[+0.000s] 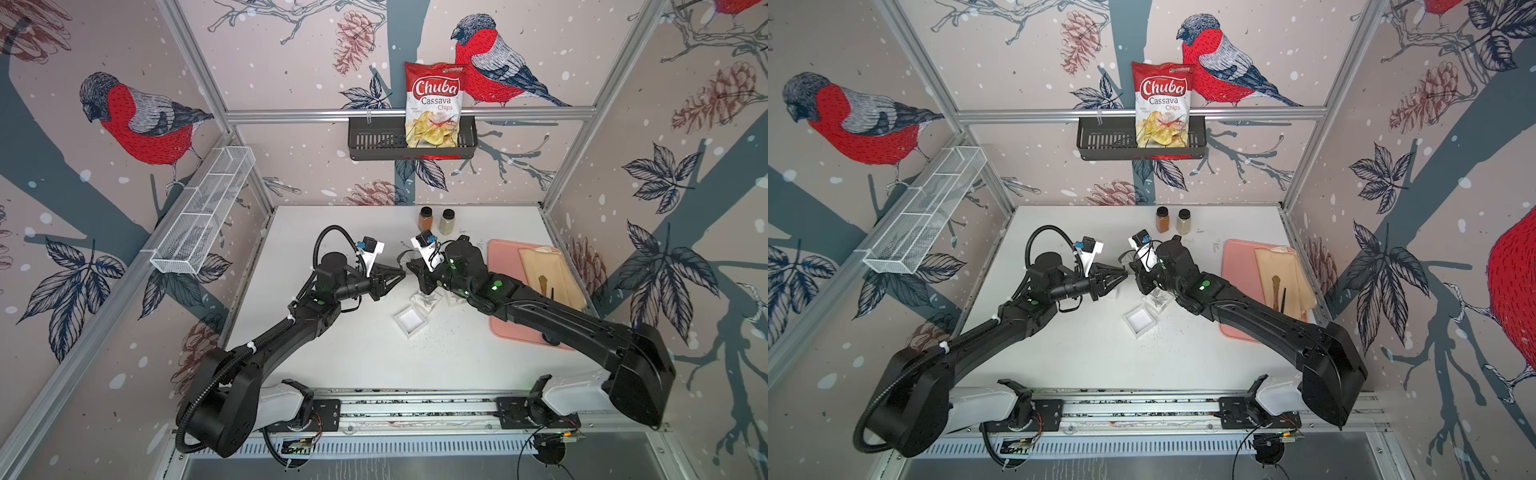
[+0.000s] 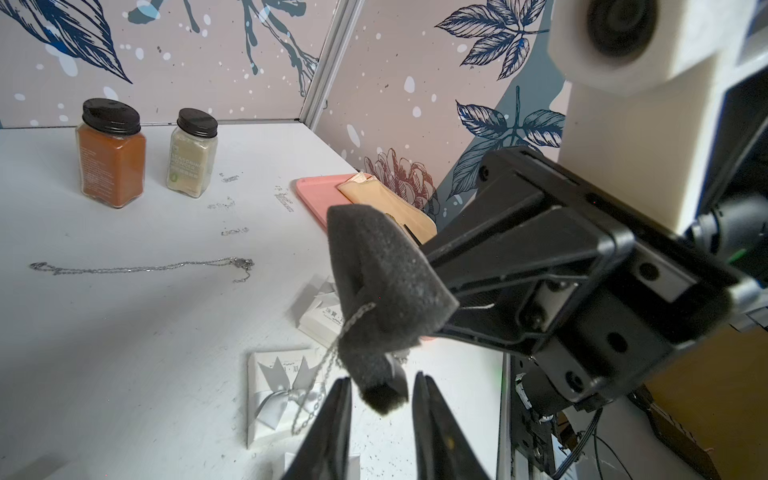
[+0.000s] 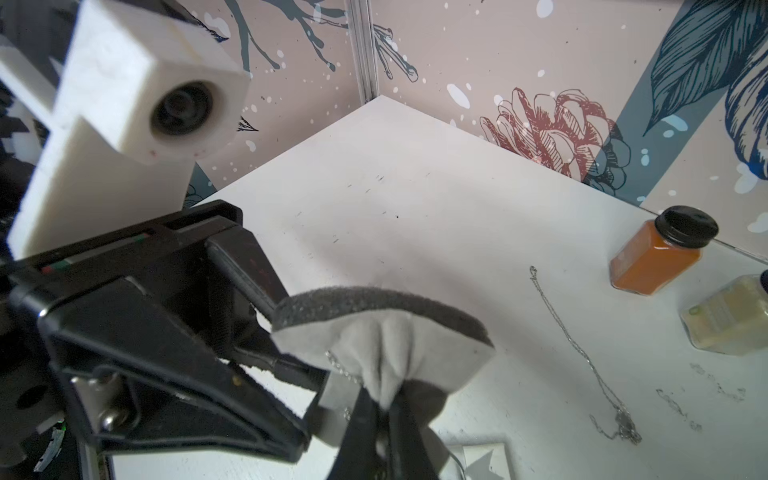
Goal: Take the necklace out of the lift-off lid jewelry box
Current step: Take out the inner lining from the jewelry box.
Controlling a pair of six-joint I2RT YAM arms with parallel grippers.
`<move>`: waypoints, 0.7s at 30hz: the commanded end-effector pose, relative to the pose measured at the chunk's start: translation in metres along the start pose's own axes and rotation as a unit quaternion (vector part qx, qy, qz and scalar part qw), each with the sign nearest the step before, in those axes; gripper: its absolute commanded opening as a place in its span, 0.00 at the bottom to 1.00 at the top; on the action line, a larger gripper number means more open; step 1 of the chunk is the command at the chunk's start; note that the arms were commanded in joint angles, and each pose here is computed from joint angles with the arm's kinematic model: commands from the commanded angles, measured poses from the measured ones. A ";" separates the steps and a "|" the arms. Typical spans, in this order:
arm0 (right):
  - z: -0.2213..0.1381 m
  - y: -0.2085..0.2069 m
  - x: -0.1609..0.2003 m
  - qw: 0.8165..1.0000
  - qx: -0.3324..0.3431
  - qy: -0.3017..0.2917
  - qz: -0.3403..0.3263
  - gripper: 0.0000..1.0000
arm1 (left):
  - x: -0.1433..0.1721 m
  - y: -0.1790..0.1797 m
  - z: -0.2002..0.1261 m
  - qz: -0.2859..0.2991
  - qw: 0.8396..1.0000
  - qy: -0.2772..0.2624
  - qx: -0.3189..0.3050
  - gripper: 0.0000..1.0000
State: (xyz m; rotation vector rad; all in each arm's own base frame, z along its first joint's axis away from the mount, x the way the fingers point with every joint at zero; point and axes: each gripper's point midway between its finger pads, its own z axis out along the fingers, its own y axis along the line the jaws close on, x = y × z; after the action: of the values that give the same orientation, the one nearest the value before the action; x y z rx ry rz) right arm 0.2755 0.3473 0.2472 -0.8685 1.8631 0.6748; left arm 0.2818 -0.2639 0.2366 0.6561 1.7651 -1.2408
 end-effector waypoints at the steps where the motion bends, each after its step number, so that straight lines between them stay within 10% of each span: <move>1: -0.002 0.006 -0.007 1.000 -0.018 -0.020 0.001 0.10 | -0.012 -0.008 0.001 0.015 1.000 -0.017 0.020 0.32; 21: -0.011 0.005 -0.004 0.998 -0.038 -0.040 0.009 0.13 | -0.014 -0.010 0.002 0.010 0.999 -0.018 0.029 0.19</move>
State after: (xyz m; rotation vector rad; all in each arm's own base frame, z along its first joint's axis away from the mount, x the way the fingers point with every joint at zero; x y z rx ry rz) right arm 0.2683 0.3404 0.2466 -0.8718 1.8199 0.7454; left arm 0.2830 -0.2674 0.2419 0.6566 1.7446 -1.2728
